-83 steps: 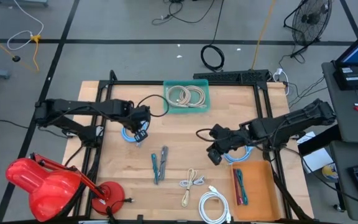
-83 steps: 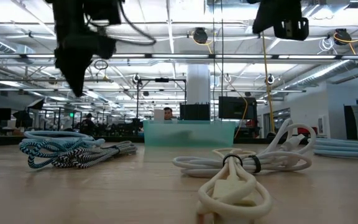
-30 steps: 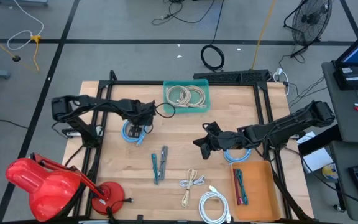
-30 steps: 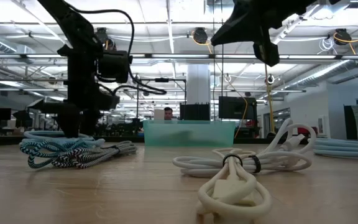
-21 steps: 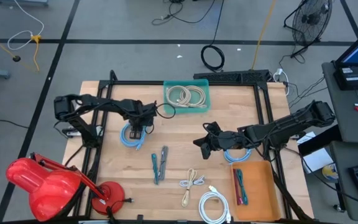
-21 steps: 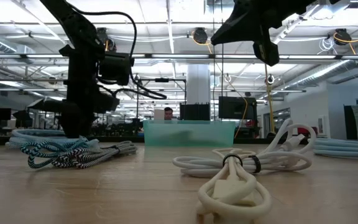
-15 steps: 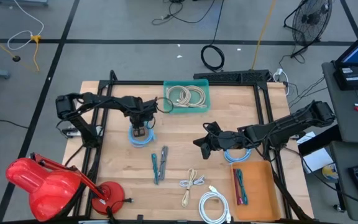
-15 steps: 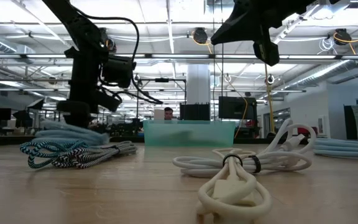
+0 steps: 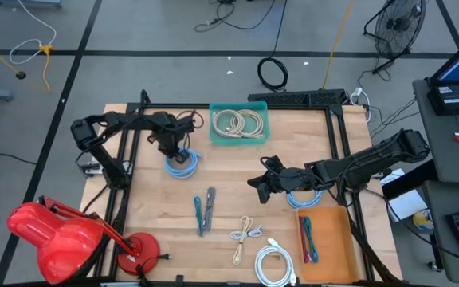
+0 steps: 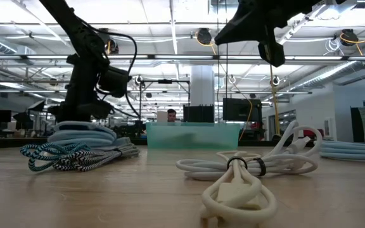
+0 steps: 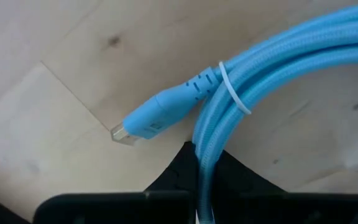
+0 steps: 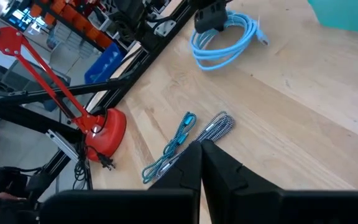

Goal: Pick & Place USB Port
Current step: Put the left blue display cable into the blue bin

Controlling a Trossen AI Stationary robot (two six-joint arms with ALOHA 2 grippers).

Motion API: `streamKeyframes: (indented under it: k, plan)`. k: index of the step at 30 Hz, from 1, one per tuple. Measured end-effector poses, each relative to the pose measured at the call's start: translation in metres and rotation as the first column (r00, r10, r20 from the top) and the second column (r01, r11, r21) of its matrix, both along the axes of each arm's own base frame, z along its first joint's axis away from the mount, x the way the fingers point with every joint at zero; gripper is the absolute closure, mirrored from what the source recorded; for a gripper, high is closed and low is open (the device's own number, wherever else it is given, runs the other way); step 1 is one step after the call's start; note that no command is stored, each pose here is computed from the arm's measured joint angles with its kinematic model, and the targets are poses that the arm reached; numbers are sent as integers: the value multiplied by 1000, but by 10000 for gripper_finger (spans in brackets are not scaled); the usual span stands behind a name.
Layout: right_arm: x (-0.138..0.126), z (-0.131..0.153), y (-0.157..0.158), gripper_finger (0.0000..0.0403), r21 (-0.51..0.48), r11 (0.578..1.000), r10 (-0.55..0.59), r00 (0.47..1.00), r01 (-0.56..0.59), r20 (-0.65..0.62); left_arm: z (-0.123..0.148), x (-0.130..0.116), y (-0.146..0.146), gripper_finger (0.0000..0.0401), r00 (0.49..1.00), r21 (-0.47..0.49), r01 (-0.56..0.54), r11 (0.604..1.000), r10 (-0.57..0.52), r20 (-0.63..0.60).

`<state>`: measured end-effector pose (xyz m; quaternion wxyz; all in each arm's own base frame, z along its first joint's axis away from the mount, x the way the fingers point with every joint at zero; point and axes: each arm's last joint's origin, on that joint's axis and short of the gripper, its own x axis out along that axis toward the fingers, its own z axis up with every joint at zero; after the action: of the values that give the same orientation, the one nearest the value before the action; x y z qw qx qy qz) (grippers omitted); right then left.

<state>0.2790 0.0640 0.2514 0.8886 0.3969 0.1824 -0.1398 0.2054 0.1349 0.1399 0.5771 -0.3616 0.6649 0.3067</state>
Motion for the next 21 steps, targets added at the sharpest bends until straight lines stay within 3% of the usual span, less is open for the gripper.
streamKeyframes:
  k: [5, 11, 17, 21]
  plan:
    - [1, 1, 0, 403, 8, 1000, -2, 1000, 1, 16, 11, 0, 1, 388, 997, -8, -40, 999, 40, 73]
    - [2, 3, 0, 403, 10, 1000, 0, 999, 0, 38, 76, 12, 13, 388, 952, 119, -123, 985, 83, 294]
    - [3, 4, -6, 403, -10, 1000, -8, 999, 9, 45, 144, 47, 43, 388, 857, 242, -215, 946, 63, 512]
    - [5, 6, -15, 403, -7, 999, -40, 998, 41, 52, 159, 83, 68, 388, 834, 261, -238, 936, 59, 549]
